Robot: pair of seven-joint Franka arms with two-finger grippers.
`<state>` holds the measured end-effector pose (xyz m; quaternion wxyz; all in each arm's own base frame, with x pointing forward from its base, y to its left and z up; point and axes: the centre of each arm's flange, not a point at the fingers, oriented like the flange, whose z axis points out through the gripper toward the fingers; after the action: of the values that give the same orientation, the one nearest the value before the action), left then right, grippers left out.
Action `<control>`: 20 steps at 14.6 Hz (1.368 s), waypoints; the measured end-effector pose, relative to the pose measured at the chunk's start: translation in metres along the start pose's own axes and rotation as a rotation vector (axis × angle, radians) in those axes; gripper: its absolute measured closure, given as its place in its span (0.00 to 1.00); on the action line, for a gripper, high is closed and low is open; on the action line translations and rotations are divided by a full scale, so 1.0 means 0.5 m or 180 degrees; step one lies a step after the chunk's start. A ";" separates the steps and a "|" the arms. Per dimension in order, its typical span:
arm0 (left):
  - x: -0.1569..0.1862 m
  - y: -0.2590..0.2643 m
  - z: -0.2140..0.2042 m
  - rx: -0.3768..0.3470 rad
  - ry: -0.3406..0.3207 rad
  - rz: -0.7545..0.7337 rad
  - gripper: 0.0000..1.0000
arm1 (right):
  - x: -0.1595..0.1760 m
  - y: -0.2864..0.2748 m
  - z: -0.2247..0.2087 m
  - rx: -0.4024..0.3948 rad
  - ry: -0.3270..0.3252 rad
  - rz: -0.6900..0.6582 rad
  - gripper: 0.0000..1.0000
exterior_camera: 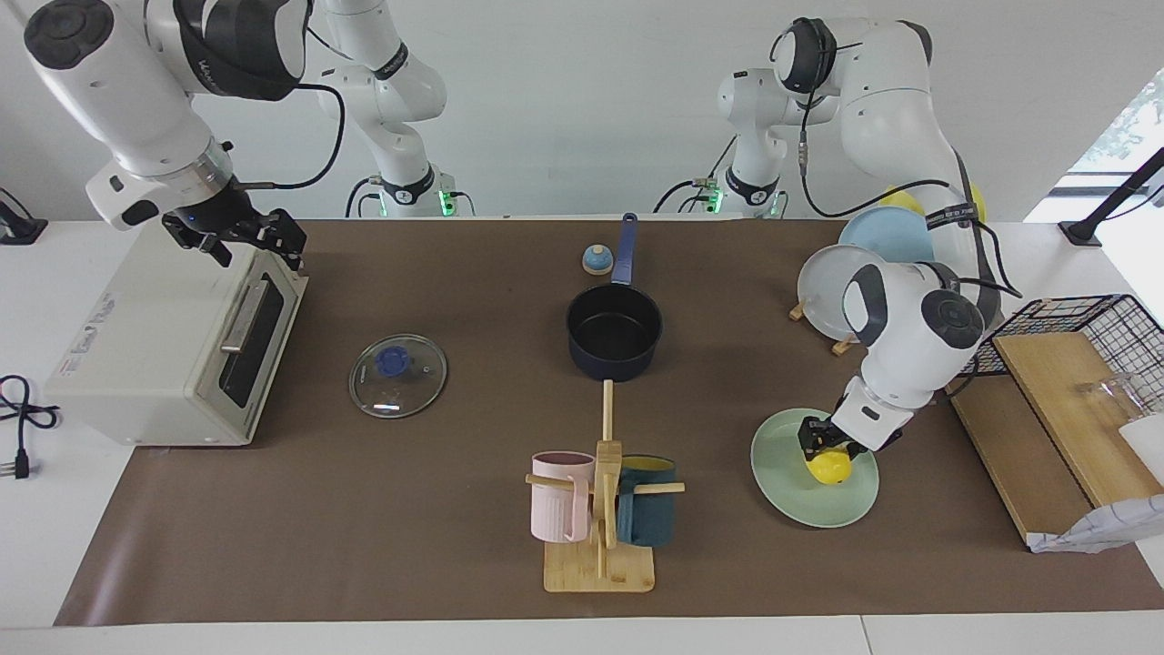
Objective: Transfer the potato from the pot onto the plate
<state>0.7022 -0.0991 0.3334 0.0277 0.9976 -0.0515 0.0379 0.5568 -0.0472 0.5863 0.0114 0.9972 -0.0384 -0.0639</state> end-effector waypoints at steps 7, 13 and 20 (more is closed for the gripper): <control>0.001 0.001 -0.003 0.0004 0.0042 0.0089 0.05 | 0.000 0.000 0.000 0.0000 0.0000 0.0000 0.00; -0.038 -0.028 -0.288 0.0019 0.0028 0.0022 0.00 | 0.000 0.000 0.000 0.0000 0.0000 0.0000 0.00; -0.234 -0.051 -0.625 0.0022 -0.0213 -0.0054 0.00 | 0.000 0.000 0.000 0.0000 0.0000 0.0000 0.00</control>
<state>0.5663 -0.0437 0.6338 0.0229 0.9988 -0.0438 0.0044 0.5568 -0.0472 0.5863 0.0114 0.9972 -0.0384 -0.0639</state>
